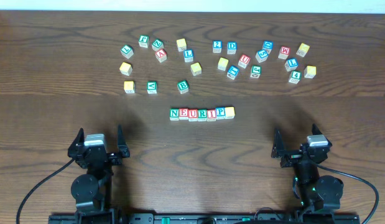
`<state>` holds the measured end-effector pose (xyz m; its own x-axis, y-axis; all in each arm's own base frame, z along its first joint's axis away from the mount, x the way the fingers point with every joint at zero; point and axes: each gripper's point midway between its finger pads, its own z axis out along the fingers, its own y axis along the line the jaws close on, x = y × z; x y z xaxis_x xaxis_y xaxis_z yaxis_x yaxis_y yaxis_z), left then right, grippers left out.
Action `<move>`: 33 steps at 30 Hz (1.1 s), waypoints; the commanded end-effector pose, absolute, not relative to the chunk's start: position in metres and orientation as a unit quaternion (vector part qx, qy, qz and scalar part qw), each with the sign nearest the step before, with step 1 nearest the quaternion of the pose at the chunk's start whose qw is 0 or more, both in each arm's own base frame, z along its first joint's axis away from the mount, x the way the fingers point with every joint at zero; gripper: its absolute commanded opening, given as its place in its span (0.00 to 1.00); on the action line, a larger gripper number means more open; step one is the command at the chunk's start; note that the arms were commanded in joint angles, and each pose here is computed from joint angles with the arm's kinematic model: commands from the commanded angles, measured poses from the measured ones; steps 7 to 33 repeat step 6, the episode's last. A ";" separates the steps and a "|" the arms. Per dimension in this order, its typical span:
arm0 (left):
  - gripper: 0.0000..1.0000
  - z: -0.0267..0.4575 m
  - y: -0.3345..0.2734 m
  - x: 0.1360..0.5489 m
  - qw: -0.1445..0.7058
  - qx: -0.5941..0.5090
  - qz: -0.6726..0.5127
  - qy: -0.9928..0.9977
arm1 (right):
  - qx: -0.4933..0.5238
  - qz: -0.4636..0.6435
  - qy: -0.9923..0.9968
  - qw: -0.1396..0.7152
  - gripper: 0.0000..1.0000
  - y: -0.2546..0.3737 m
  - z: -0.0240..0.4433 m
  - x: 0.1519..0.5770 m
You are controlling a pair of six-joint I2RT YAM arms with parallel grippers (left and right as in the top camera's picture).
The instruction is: Spell out NEURIPS
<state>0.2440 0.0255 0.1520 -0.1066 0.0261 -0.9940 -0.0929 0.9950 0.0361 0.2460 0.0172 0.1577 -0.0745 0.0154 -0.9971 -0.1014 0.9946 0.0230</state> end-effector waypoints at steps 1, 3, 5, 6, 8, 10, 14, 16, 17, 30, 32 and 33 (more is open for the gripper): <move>0.98 0.138 0.022 0.243 0.651 -0.014 0.041 0.758 | -0.026 0.050 0.731 0.680 0.99 0.018 0.158 0.246; 0.98 0.138 0.022 0.243 0.651 -0.014 0.041 0.758 | -0.026 0.050 0.731 0.680 0.99 0.018 0.158 0.246; 0.98 0.138 0.022 0.243 0.651 -0.014 0.041 0.758 | -0.026 0.050 0.731 0.680 0.99 0.018 0.158 0.246; 0.98 0.138 0.022 0.243 0.651 -0.014 0.041 0.758 | -0.026 0.050 0.731 0.680 0.99 0.018 0.158 0.246; 0.98 0.138 0.022 0.243 0.651 -0.014 0.041 0.758 | -0.026 0.050 0.731 0.680 0.99 0.018 0.158 0.246; 0.98 0.138 0.022 0.243 0.651 -0.014 0.041 0.758 | -0.026 0.050 0.731 0.680 0.99 0.018 0.158 0.246; 0.98 0.138 0.022 0.243 0.651 -0.014 0.041 0.758 | -0.026 0.050 0.731 0.680 0.99 0.018 0.158 0.246; 0.98 0.138 0.022 0.243 0.651 -0.014 0.041 0.758 | -0.026 0.050 0.731 0.680 0.99 0.018 0.158 0.246; 0.98 0.138 0.022 0.243 0.651 -0.014 0.041 0.758 | -0.026 0.050 0.731 0.680 0.99 0.018 0.158 0.246; 0.98 0.138 0.022 0.243 0.651 -0.014 0.041 0.758 | -0.026 0.050 0.731 0.680 0.99 0.018 0.158 0.246; 0.98 0.138 0.022 0.243 0.651 -0.014 0.041 0.758 | -0.026 0.050 0.731 0.680 0.99 0.018 0.158 0.246; 0.98 0.138 0.022 0.243 0.651 -0.014 0.041 0.758 | -0.026 0.050 0.731 0.680 0.99 0.018 0.158 0.246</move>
